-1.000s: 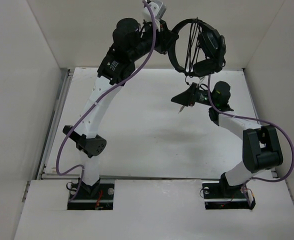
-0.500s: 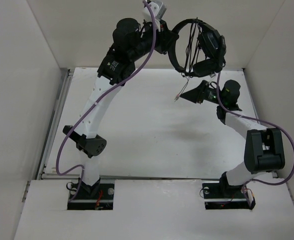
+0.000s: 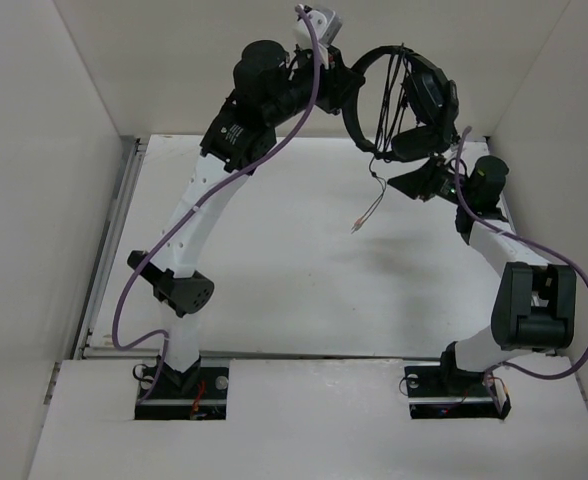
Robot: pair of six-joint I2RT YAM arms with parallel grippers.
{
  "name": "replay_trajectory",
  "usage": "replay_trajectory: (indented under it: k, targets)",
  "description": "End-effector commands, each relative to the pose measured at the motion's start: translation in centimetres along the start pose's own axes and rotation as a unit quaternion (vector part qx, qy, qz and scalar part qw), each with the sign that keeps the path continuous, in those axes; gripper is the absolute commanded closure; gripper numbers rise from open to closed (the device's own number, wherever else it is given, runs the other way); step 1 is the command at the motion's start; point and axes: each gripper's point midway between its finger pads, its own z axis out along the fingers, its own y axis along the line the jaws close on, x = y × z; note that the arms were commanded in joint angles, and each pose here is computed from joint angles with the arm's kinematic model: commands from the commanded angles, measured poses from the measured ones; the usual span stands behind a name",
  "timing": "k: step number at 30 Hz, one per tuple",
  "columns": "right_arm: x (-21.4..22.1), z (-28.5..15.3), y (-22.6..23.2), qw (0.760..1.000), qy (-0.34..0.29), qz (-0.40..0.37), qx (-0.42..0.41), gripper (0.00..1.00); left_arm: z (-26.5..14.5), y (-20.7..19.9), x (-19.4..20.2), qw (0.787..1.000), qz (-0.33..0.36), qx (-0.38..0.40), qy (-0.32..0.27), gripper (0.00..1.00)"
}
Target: Wrap the headphones
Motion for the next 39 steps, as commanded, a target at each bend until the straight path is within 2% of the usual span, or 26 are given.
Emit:
replay_trajectory:
  k: [1, 9, 19, 22, 24, 26, 33, 39]
  targets:
    - [-1.2, 0.8, 0.8, 0.999, -0.001, -0.042, -0.012, 0.52, -2.6, -3.1, -6.5, 0.996, 0.006, 0.03, -0.085, 0.98]
    - [2.2, 3.7, 2.3, 0.997, 0.045, -0.038, -0.054, 0.53, -2.7, -5.0, -7.0, 0.994, 0.009, 0.049, -0.093, 0.98]
    - [3.7, 5.0, 3.1, 0.995, 0.063, -0.038, -0.071, 0.55, -2.9, -5.5, -7.4, 0.994, 0.011, 0.05, -0.098, 0.98]
    - [4.5, 5.0, 4.0, 0.992, 0.075, -0.039, -0.091, 0.68, -2.7, -5.3, -7.4, 0.994, 0.012, 0.048, -0.1, 0.98]
    - [5.1, 5.0, 4.7, 0.99, 0.084, -0.041, -0.106, 0.88, -2.6, -4.4, -7.4, 0.994, 0.016, 0.035, -0.101, 0.98]
    - [5.6, 5.0, 5.1, 0.989, 0.088, -0.044, -0.108, 1.0, -2.2, -2.7, -7.2, 0.995, 0.022, 0.011, -0.102, 0.98]
    - [5.9, 5.0, 7.8, 0.987, 0.089, -0.076, -0.107, 1.0, -0.8, 2.4, -5.5, 0.993, 0.023, -0.064, -0.098, 0.98]
    - [7.0, 4.6, 8.4, 0.978, 0.11, -0.166, -0.063, 1.0, -0.4, 7.3, -3.9, 0.988, 0.052, -0.117, -0.088, 0.98]
